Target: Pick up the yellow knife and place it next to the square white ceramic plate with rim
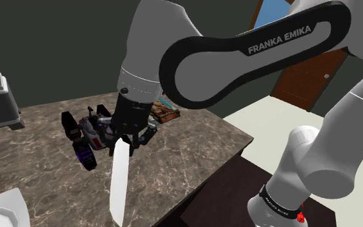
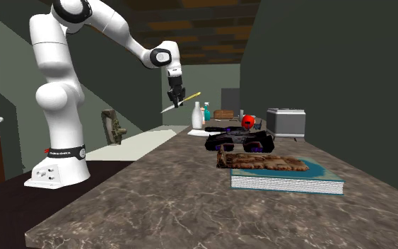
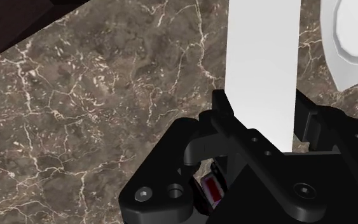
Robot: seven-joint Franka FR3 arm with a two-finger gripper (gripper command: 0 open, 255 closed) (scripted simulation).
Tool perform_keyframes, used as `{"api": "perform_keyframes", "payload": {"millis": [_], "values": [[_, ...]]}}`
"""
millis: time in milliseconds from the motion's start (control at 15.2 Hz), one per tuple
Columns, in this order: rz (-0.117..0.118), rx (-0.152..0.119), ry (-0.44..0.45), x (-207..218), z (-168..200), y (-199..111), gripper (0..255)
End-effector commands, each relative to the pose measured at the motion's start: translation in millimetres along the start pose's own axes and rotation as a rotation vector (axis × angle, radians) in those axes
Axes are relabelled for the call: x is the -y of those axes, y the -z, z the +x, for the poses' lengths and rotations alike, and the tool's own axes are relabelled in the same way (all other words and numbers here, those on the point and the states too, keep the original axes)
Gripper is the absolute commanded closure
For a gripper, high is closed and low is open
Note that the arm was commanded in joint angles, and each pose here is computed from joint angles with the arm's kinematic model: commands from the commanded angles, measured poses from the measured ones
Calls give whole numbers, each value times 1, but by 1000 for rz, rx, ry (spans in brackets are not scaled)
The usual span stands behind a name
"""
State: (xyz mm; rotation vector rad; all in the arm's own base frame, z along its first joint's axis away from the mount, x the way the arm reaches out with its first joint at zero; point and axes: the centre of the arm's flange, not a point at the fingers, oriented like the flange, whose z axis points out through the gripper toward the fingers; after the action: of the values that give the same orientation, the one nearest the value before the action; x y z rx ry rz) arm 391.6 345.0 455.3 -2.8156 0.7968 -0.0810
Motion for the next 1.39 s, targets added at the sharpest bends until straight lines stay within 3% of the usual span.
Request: {"api": "perform_keyframes", "payload": {"millis": [0, 132, 1320], "values": [[0, 0, -2, 16, -21, -1, 255], [0, 0, -2, 35, -43, -5, 255], [0, 0, -2, 14, -43, -98, 255]]}}
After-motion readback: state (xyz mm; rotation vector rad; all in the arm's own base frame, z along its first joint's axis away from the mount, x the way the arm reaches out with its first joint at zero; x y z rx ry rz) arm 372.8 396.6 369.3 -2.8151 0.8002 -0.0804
